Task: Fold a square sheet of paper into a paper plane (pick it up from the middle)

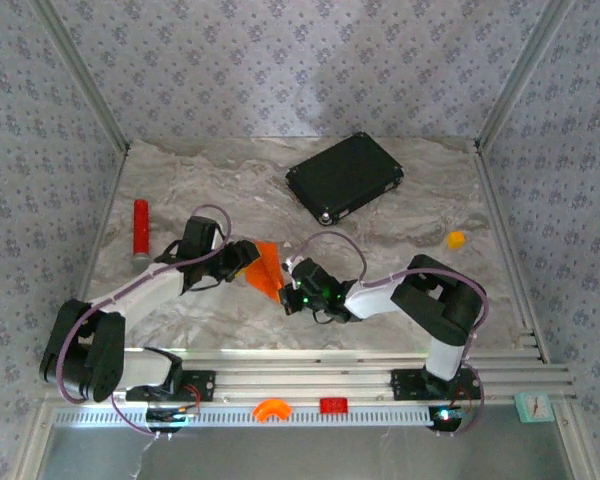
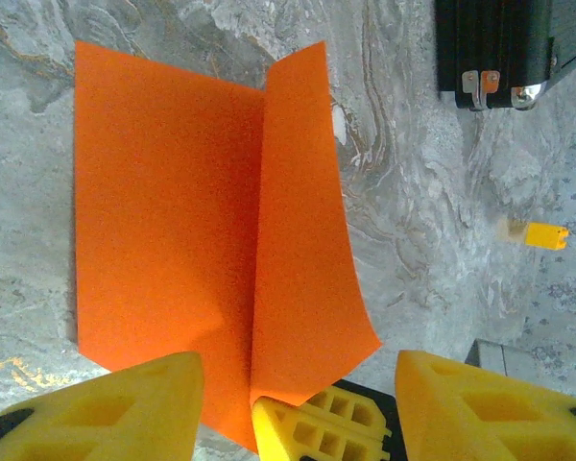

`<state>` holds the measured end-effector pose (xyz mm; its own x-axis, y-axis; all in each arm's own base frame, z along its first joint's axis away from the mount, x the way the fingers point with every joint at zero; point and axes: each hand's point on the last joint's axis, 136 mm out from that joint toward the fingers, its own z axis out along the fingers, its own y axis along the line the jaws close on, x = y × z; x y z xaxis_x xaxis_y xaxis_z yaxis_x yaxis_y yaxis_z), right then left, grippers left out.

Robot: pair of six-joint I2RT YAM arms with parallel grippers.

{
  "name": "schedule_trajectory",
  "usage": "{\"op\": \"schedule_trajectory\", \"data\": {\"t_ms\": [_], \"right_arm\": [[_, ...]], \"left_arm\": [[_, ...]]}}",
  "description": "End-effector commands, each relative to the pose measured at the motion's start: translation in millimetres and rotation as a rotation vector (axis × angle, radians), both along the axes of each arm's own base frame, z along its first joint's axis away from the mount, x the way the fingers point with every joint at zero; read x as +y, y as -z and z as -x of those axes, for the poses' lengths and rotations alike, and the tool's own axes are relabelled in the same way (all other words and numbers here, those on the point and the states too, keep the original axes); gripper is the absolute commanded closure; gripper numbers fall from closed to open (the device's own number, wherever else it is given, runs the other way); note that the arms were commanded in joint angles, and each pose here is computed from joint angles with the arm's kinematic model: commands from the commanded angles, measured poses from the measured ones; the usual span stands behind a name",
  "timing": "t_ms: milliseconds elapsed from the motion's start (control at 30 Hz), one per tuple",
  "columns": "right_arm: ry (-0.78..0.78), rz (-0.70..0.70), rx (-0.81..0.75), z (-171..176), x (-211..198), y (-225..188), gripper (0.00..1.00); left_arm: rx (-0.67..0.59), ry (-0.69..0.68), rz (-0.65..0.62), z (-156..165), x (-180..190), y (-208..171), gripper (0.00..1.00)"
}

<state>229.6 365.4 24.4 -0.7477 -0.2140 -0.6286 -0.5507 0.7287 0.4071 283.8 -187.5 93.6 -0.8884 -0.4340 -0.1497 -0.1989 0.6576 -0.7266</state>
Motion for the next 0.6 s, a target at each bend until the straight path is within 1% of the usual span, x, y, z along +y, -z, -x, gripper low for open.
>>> {"op": "schedule_trajectory", "data": {"t_ms": [0, 100, 200, 267, 400, 567], "right_arm": [[-0.030, 0.215, 0.111, 26.5, -29.7, 40.3, 1.00], [-0.069, 0.202, 0.145, 31.1, -24.0, 31.5, 1.00], [-0.046, 0.128, 0.206, 28.9, -20.8, 25.4, 1.00], [-0.024, 0.078, 0.231, 25.3, -20.1, 23.9, 1.00], [-0.013, 0.022, 0.259, 24.0, -20.7, 25.6, 1.00], [0.014, -0.007, 0.293, 22.8, -24.4, 29.7, 1.00]], "left_arm": [[-0.030, 0.010, 0.019, -1.9, -1.8, -10.3, 0.51], [-0.038, 0.017, 0.039, -0.5, -3.9, -11.0, 0.71], [-0.043, 0.033, 0.067, 1.7, -7.7, -11.3, 0.83], [-0.043, 0.045, 0.084, 3.3, -10.2, -10.8, 0.88], [-0.040, 0.065, 0.120, 4.9, -15.9, -9.4, 0.93], [-0.034, 0.090, 0.136, 7.6, -23.9, -5.3, 0.94]]}}
